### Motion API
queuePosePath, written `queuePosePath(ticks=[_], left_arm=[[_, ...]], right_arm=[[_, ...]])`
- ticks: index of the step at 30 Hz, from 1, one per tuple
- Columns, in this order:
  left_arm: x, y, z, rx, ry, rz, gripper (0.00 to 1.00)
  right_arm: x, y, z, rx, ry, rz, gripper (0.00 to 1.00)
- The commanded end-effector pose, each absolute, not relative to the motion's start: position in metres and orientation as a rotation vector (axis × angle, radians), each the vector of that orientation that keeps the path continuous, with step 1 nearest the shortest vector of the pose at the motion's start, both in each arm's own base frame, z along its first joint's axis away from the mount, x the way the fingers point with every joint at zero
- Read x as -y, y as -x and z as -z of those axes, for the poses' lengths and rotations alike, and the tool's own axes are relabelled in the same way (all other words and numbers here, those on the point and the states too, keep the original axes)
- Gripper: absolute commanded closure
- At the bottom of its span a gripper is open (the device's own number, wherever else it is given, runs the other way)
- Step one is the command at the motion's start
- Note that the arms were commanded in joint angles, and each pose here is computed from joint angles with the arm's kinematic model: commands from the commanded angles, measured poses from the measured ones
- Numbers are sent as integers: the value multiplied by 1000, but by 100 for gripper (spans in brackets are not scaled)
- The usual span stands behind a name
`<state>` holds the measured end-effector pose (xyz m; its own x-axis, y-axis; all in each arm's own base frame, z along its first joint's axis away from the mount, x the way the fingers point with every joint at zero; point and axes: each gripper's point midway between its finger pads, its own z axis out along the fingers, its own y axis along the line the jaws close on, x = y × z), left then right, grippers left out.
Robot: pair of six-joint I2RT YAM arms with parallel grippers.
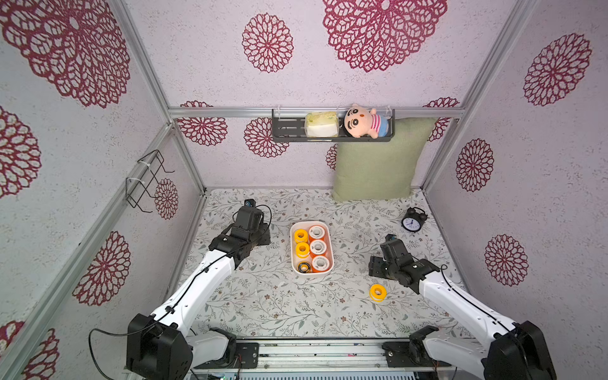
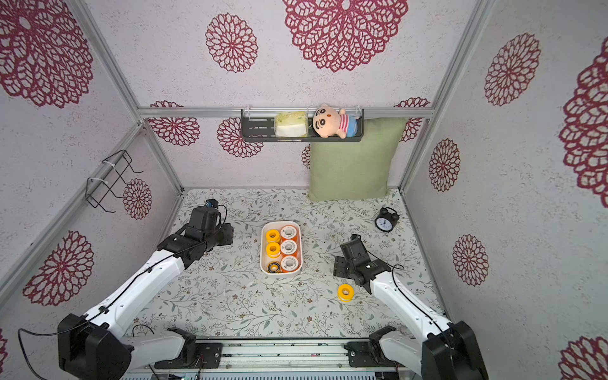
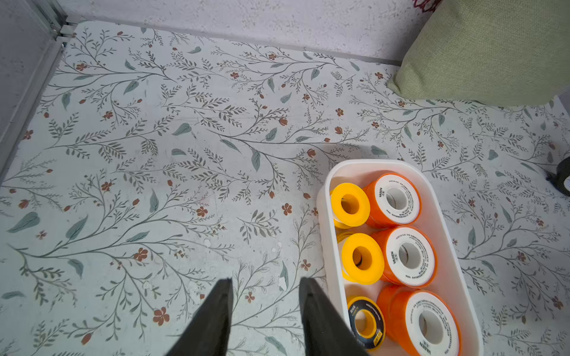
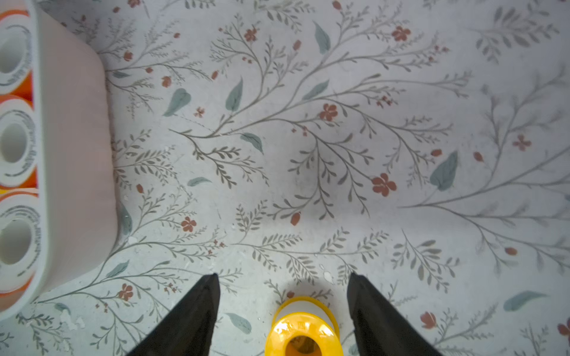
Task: Put the sealing tape into the storage box
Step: Pick up the sealing tape at the center of the board.
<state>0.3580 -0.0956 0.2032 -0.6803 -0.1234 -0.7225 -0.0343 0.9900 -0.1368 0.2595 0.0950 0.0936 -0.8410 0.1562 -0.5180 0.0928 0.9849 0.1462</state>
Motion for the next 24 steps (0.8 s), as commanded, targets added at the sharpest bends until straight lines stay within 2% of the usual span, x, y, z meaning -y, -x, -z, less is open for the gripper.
queuePosePath(ticks=[1, 11, 15, 24], left_arm=[[89, -363, -204, -2312, 121, 103, 58], [98, -369, -207, -2301, 115, 197, 59], [99, -369, -209, -2297, 114, 209, 58], [95, -371, -213, -2293, 122, 216, 58]], right_arm=[[-81, -245, -86, -2607, -261, -73, 26], [-108, -231, -75, -2656, -158, -162, 22], [-106, -218, -63, -2687, -167, -94, 18], [-110, -209, -48, -2717, -139, -38, 15]])
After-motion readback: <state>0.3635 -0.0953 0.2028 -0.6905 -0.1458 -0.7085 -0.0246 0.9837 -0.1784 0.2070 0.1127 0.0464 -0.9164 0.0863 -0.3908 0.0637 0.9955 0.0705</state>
